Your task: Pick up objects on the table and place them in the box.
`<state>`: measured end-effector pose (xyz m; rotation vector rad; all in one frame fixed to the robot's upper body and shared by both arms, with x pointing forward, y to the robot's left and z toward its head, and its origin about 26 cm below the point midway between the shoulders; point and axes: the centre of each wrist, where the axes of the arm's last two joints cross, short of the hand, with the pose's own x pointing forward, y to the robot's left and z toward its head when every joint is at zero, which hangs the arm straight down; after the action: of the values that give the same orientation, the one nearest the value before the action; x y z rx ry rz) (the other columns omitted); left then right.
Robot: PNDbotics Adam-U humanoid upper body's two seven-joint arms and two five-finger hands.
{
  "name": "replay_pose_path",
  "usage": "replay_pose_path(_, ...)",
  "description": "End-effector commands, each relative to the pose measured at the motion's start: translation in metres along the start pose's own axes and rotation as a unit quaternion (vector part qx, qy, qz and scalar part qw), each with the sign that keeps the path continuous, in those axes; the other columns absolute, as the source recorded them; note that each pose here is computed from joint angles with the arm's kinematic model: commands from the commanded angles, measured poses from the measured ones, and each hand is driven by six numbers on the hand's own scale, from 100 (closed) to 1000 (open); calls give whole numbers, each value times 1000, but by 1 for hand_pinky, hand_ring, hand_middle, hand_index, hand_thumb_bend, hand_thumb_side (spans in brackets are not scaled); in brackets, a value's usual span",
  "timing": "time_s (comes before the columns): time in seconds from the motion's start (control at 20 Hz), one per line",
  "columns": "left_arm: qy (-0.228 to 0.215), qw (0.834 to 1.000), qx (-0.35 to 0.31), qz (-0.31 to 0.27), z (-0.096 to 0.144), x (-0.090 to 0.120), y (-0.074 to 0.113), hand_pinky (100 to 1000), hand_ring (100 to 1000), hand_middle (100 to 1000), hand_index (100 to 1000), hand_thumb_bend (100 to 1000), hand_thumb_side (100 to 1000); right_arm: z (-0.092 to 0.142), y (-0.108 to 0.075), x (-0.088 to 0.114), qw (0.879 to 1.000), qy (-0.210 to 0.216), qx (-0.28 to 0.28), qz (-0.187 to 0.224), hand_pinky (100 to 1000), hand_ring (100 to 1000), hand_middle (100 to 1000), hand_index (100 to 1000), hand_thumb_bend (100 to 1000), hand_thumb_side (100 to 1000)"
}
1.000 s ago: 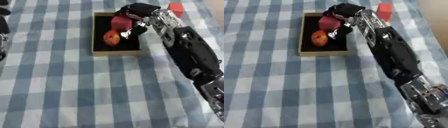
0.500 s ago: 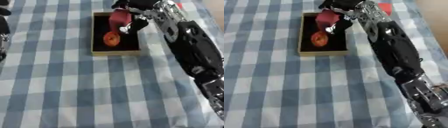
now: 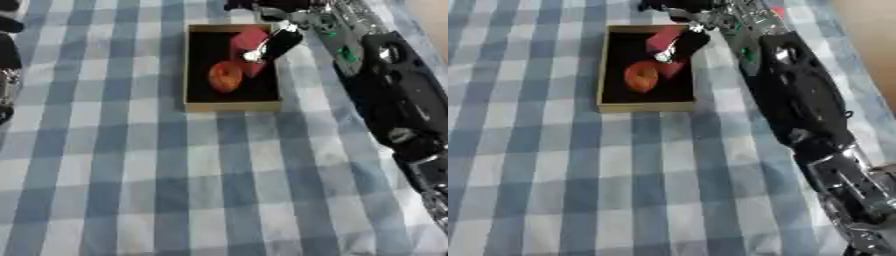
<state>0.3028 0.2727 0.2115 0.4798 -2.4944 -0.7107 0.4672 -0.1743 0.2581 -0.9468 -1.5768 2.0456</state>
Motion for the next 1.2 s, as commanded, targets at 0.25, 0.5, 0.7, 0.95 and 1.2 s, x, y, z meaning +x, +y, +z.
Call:
replay_pose_path(0.25, -12, 1000, -4, -6, -4, 4, 4, 728, 795, 678, 641, 100, 541, 8, -18, -5, 999, -6, -29, -21, 822, 970, 953, 1000, 205, 553)
replay_pose_path(0.5, -7, 1000, -4, -9, -1, 3, 5, 728, 795, 679, 640, 100, 543, 17, -33, -10, 999, 5, -50, -21, 808, 960, 939, 1000, 164, 521)
replay_pose_path(0.7, -1, 1000, -4, -23, 1, 2, 10, 729, 796, 680, 641, 100, 541, 50, -61, -34, 996, 44, -82, -5, 844, 972, 945, 1000, 242, 565)
replay_pose_path(0.95, -9, 999, -17, -47, 1, 1, 17, 730, 796, 682, 644, 100, 532, 79, -61, -64, 996, 77, -39, 4, 870, 983, 955, 1000, 410, 489)
replay_pose_path(1.2, -23, 997, -26, -64, -2, 2, 24, 731, 797, 682, 644, 100, 530, 114, -45, -95, 993, 116, 16, 2, 892, 983, 951, 1000, 450, 356)
